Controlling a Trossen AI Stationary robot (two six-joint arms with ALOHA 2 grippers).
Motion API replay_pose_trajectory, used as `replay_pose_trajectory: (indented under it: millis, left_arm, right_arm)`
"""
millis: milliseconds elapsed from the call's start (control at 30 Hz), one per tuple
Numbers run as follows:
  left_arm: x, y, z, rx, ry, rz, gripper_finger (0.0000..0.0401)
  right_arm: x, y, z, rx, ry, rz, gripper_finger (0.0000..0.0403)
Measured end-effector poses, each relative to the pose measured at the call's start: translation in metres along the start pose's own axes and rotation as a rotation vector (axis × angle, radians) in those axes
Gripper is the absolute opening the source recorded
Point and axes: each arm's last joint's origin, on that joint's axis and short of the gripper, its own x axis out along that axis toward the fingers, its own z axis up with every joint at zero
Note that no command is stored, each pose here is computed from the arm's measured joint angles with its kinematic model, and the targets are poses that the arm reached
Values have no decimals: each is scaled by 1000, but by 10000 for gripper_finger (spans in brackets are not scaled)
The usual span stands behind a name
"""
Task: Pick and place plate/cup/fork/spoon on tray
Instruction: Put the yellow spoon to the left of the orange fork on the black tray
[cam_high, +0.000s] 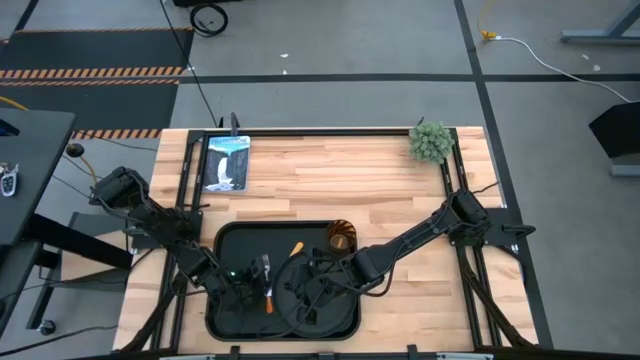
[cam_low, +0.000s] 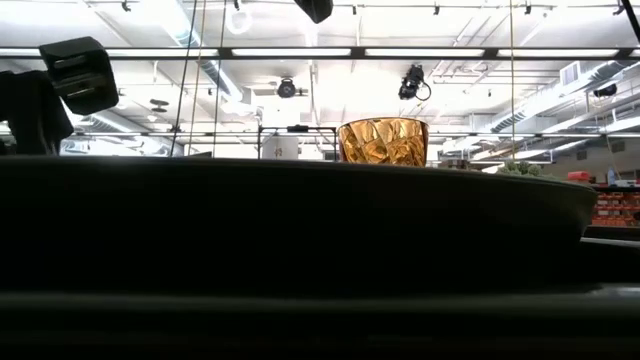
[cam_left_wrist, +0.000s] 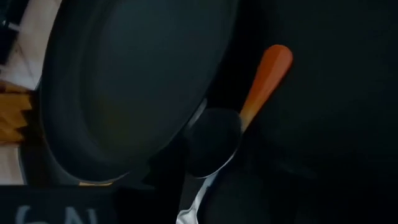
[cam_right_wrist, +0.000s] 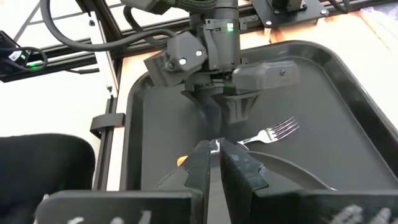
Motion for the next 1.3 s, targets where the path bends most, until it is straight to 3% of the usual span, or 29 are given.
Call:
replay_pose_trajectory:
  millis: [200,633,1300]
  left_arm:
    - [0,-1,1,57,-20,-44,161]
    - [2,2,-2,72,-13,-75,79]
    - [19,-10,-3,111,-12,-80,71]
  right_arm:
    - [0,0,1,25,-8,3,43]
    - [0,2,4,47,-35,16,43]
    - [-1,4,4,26,-50,26,43]
